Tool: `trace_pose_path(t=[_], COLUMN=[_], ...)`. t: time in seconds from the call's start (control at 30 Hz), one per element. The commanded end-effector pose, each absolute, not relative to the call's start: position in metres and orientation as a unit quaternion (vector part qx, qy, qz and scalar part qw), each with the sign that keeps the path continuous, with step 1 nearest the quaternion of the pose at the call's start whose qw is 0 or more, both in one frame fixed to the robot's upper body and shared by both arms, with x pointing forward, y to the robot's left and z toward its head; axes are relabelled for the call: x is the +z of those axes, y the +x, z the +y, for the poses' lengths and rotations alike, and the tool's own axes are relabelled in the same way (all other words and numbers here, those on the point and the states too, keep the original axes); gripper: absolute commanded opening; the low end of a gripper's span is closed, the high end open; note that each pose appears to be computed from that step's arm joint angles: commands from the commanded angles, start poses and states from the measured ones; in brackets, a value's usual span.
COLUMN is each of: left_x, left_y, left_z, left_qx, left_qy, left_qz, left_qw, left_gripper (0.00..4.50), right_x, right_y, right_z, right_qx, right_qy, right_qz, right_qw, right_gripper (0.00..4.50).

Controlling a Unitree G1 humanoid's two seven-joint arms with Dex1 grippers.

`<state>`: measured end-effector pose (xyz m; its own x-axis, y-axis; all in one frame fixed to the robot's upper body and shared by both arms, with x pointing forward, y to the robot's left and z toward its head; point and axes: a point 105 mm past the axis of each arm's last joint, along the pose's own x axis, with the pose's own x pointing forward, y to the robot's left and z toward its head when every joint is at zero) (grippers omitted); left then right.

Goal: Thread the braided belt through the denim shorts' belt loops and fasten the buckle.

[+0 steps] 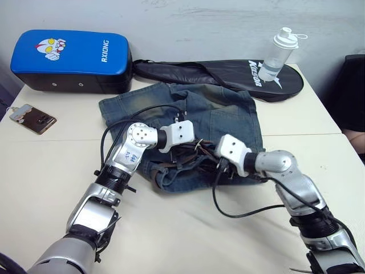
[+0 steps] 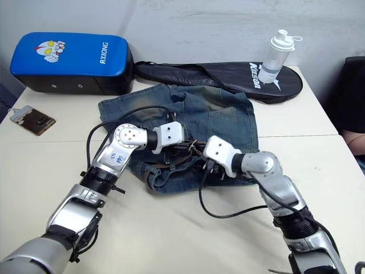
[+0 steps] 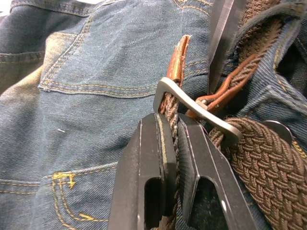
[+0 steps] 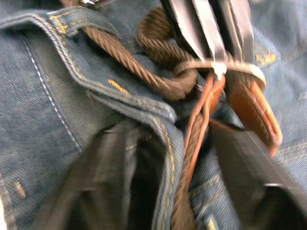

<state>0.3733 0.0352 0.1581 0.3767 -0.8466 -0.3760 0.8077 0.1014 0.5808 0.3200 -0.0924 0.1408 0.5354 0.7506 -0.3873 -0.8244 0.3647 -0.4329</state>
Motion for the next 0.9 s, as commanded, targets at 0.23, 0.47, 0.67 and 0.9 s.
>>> trace_pose_path(t=[0.23,0.47,0.67,0.9], left_x=[0.166,0.172,0.173,0.175], left_y=[0.369,0.370,0.371,0.372], left_z=[0.042,0.040,0.039,0.037], left_qx=[-0.549,-0.546,-0.543,-0.536], left_qy=[0.380,0.378,0.381,0.379], left_qz=[-0.040,-0.046,-0.049,-0.055], left_qw=[0.743,0.746,0.746,0.752], left_gripper=[0.00,0.00,0.00,0.00], right_x=[0.204,0.185,0.184,0.177], right_y=[0.337,0.353,0.364,0.363], right_z=[-0.120,-0.107,-0.094,-0.086], right_qx=[0.476,0.476,0.483,0.503], right_qy=[-0.303,-0.365,-0.367,-0.359], right_qz=[0.027,0.020,-0.003,-0.006], right_qw=[0.825,0.800,0.795,0.786], right_gripper=[4.45,4.45,3.93,0.97])
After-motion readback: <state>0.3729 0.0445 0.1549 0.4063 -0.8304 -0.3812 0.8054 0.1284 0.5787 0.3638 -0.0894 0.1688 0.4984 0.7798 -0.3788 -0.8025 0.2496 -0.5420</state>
